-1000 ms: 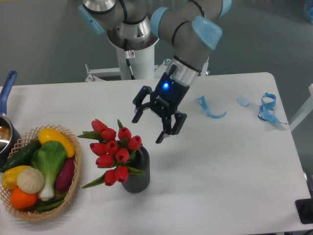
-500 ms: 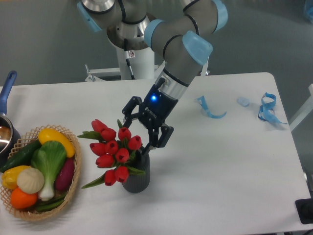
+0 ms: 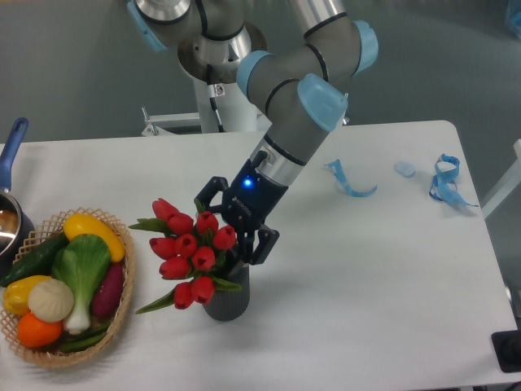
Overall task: Pick up the flowers from the vase
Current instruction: 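Close the gripper on the tulip stems, then lift the gripped tulips up out of the vase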
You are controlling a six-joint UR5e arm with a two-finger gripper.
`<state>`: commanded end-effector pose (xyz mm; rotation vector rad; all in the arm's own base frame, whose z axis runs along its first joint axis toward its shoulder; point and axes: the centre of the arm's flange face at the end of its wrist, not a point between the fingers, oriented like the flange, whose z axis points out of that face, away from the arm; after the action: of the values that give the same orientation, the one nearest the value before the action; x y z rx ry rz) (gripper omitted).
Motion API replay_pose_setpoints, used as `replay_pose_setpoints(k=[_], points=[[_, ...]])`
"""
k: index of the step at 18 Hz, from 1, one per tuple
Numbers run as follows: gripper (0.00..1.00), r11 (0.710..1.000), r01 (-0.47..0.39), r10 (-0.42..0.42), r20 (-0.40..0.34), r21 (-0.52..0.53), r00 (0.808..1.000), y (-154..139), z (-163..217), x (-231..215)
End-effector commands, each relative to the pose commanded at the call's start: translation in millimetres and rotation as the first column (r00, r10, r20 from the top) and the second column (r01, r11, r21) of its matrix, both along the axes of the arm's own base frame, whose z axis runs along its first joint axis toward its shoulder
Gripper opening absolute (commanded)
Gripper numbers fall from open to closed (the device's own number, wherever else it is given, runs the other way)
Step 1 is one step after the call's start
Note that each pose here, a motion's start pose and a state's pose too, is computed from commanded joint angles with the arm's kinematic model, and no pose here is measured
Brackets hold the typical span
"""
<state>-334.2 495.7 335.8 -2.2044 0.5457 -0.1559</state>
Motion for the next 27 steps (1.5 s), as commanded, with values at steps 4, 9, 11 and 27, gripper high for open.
replay_pose_setpoints(k=[4, 9, 11, 27], points=[[0.65, 1.0, 0.001, -0.001, -0.002, -0.001, 1.0, 0.1, 0.4, -0.3], [0.39, 1.0, -0.005, 0.005, 0.0, -0.002, 1.0, -2.0, -0.1, -1.8], [0.34, 1.0, -0.008, 0.008, 0.0, 0.0, 1.0, -2.8, 0.7, -3.5], [0.32, 0.986, -0.129, 0.12, 0.085, 0.109, 0.989, -20.8, 78.7, -17.9]])
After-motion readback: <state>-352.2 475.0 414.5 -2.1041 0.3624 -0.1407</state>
